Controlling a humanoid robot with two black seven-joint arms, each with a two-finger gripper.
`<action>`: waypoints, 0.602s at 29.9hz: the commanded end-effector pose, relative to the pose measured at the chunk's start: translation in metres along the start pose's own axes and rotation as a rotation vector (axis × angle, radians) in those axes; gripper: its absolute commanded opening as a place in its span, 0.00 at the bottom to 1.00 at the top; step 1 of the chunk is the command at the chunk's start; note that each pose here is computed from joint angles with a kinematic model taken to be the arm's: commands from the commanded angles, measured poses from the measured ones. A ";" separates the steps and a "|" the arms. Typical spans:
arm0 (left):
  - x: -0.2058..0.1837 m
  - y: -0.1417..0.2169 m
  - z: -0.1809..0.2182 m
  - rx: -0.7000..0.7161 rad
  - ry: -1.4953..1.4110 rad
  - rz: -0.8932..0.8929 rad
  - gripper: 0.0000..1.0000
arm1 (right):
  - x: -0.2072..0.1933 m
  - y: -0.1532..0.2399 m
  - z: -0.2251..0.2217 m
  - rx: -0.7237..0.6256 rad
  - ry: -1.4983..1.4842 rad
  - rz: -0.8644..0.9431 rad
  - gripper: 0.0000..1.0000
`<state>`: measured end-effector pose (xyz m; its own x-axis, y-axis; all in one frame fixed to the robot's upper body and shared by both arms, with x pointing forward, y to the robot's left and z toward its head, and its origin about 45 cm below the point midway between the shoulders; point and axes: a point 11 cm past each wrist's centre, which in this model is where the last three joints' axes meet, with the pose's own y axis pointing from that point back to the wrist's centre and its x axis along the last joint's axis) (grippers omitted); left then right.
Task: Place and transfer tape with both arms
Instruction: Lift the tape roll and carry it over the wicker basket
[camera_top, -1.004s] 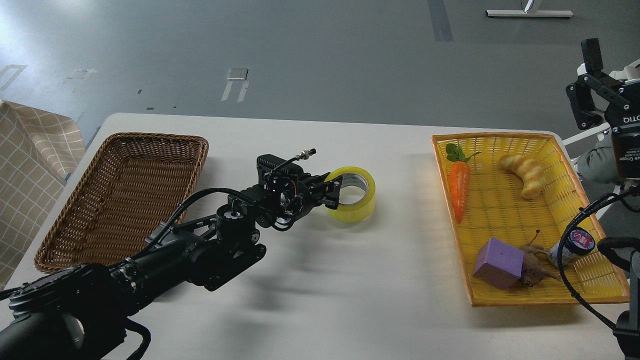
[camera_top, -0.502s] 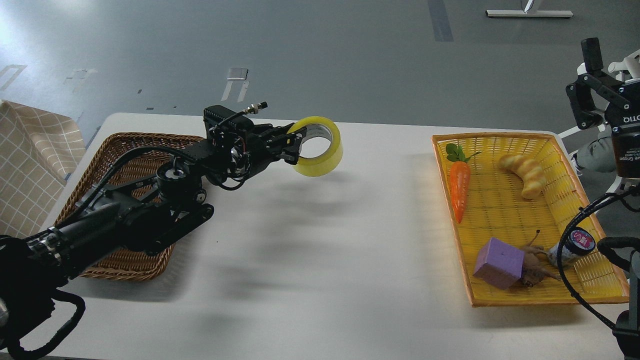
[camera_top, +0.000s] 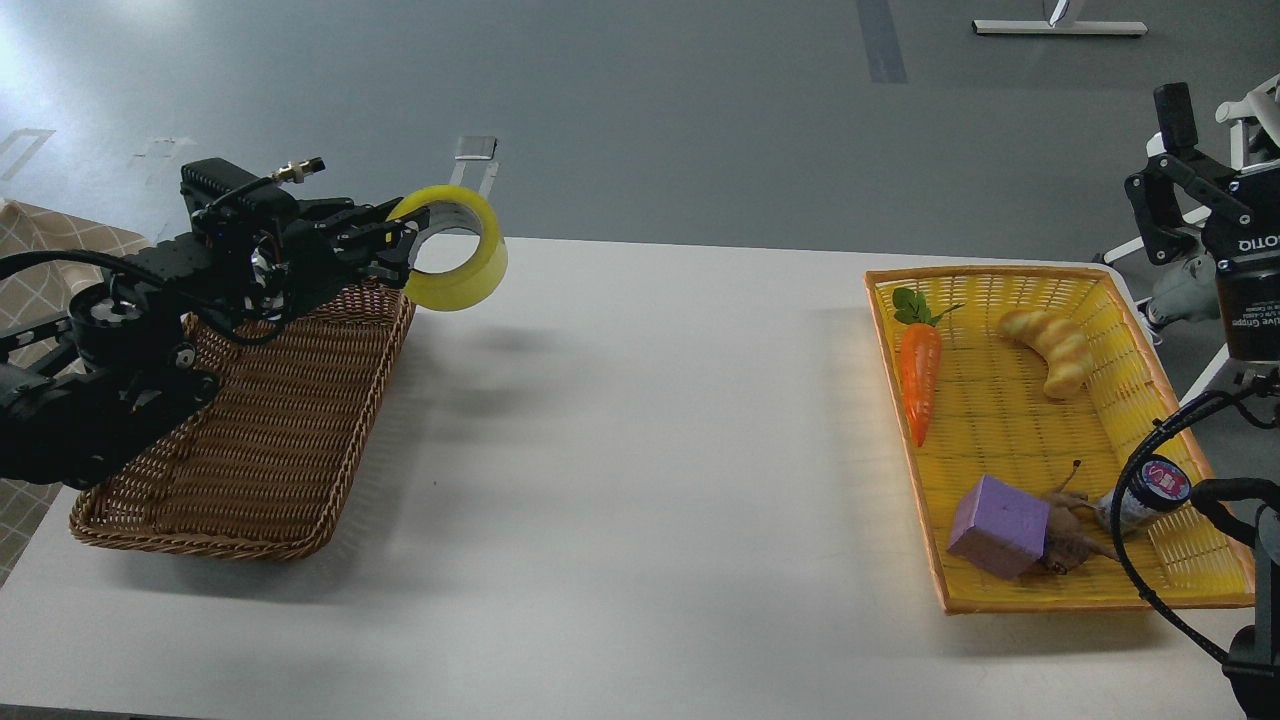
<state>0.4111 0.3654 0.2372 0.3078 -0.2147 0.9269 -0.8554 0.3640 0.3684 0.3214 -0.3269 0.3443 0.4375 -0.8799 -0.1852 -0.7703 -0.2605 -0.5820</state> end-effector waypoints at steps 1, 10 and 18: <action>-0.019 0.028 -0.021 0.007 -0.023 -0.030 0.03 | 0.000 0.001 0.000 -0.001 0.000 0.000 1.00; -0.066 0.070 -0.055 0.062 -0.022 -0.092 0.03 | -0.001 0.005 0.004 -0.010 -0.011 0.008 1.00; -0.092 0.093 -0.077 0.100 0.009 -0.125 0.03 | -0.003 0.006 0.007 -0.015 -0.021 0.007 1.00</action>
<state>0.3420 0.4759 0.1962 0.4098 -0.2411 0.8797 -0.8461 0.2599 0.4654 0.3186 -0.3238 0.3367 0.4389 -0.8751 -0.2037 -0.7793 -0.2579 -0.5712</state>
